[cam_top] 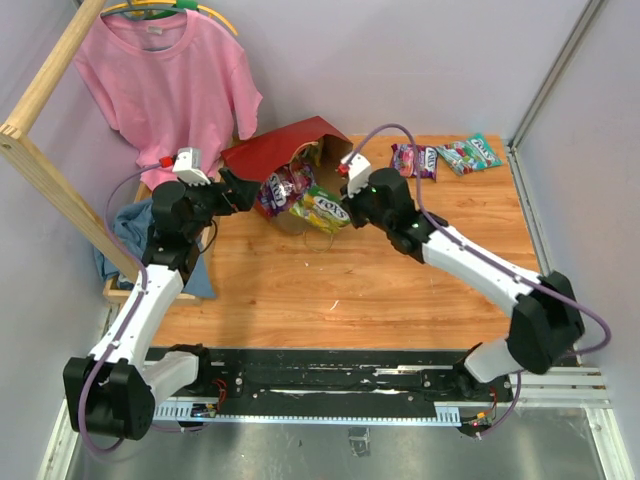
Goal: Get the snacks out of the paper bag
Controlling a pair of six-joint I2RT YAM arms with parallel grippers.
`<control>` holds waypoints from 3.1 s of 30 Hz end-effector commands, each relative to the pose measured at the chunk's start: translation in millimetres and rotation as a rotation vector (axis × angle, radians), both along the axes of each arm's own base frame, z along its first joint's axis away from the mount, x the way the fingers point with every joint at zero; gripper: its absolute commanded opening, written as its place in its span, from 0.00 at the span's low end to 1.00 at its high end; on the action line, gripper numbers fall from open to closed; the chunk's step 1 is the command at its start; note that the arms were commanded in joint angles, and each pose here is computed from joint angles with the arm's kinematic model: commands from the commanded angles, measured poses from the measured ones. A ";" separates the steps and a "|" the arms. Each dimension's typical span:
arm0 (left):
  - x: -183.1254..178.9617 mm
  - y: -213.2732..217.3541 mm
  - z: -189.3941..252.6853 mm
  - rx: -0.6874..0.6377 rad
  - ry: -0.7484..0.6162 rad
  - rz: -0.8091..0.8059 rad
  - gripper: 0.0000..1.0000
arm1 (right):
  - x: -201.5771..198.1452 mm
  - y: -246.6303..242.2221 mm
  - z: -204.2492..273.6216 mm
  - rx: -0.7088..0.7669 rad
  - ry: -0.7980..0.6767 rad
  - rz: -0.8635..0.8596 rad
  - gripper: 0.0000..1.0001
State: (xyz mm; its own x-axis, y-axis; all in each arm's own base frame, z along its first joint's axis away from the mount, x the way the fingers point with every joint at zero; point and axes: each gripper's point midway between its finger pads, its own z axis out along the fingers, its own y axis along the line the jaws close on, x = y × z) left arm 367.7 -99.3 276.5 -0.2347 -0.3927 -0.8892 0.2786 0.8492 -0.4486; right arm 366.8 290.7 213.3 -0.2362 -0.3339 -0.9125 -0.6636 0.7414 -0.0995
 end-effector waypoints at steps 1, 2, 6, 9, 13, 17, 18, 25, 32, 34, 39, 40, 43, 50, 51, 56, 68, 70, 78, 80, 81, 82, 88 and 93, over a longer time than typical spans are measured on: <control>-3.0 4.9 16.1 0.004 -0.047 0.010 1.00 | -12.7 -40.2 34.0 0.085 -0.060 -0.092 0.01; -2.9 4.1 15.7 0.000 -0.046 0.006 1.00 | -14.9 -54.5 35.5 0.092 -0.059 -0.127 0.01; -2.0 1.1 16.5 -0.014 -0.047 -0.007 1.00 | -19.8 -120.5 48.7 0.194 -0.054 -0.307 0.01; -1.9 -2.3 17.3 -0.030 -0.048 -0.025 1.00 | -17.6 -171.0 48.8 0.308 -0.021 -0.471 0.01; -3.0 -7.3 19.2 -0.052 -0.048 -0.050 1.00 | -15.9 -216.8 36.4 0.424 0.031 -0.650 0.01; -4.9 -9.7 23.1 -0.066 -0.054 -0.064 1.00 | -14.5 -209.0 31.0 0.454 0.085 -0.617 0.01; -5.2 -10.4 23.4 -0.069 -0.055 -0.066 1.00 | -14.4 -202.2 31.9 0.473 0.103 -0.589 0.01; -5.0 -13.7 23.8 -0.092 -0.049 -0.081 1.00 | -17.5 -154.9 43.0 0.520 0.143 -0.438 0.01; -4.8 -12.8 22.2 -0.088 -0.047 -0.075 1.00 | -19.6 -175.9 23.5 0.472 0.132 -0.546 0.01; -3.7 -13.1 19.9 -0.087 -0.041 -0.077 1.00 | -17.2 -199.2 1.0 0.441 0.161 -0.675 0.04; -3.0 -12.7 17.7 -0.078 -0.038 -0.077 1.00 | -19.0 -238.8 -55.8 0.463 0.302 -0.882 0.80; -2.7 -12.0 17.2 -0.076 -0.036 -0.073 1.00 | -19.1 -238.1 -58.3 0.468 0.317 -0.879 0.86; -2.6 -11.5 18.3 -0.073 -0.037 -0.069 1.00 | -18.8 -232.9 -46.4 0.458 0.319 -0.840 0.95; -3.9 -12.9 20.7 -0.087 -0.042 -0.077 1.00 | -21.7 -214.0 -11.7 0.341 0.164 -0.783 0.93; -3.8 -13.3 20.4 -0.088 -0.041 -0.078 1.00 | -21.6 -209.1 -14.7 0.312 0.162 -0.773 0.90; -4.1 -14.6 19.7 -0.092 -0.038 -0.085 1.00 | -17.2 -175.4 -52.9 0.193 0.294 -0.694 0.67; -0.9 -11.5 14.8 -0.071 -0.030 -0.070 1.00 | 7.7 -150.2 -140.2 0.058 0.494 -0.678 0.48; -0.2 -11.1 13.9 -0.069 -0.028 -0.069 1.00 | 8.6 -154.5 -156.2 0.070 0.548 -0.693 0.47; -2.1 -6.1 15.1 -0.042 -0.035 -0.045 1.00 | 0.7 -201.2 -199.6 0.118 0.682 -0.830 0.46; -2.2 -6.7 15.9 -0.045 -0.036 -0.049 1.00 | -0.7 -207.8 -203.2 0.121 0.690 -0.859 0.46; -2.1 -7.1 15.5 -0.047 -0.035 -0.050 1.00 | -1.1 -211.5 -204.5 0.123 0.692 -0.876 0.47; -2.3 -7.6 16.0 -0.047 -0.035 -0.054 1.00 | -1.5 -213.8 -205.9 0.125 0.696 -0.889 0.47; -5.7 -5.9 18.6 -0.038 -0.043 -0.048 1.00 | 0.1 -244.0 -206.9 0.187 0.702 -1.006 0.53; -6.1 -4.9 18.3 -0.030 -0.045 -0.044 1.00 | 0.3 -271.9 -210.2 0.311 0.731 -1.127 0.56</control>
State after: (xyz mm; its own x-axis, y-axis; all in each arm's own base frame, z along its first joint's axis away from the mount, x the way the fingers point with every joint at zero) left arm 362.4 -109.7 281.6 -0.2605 -0.4209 -0.8689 0.3262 0.8087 -0.4895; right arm 401.2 54.6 39.7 -0.6890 0.4323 -0.5817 0.2922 0.9002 0.3229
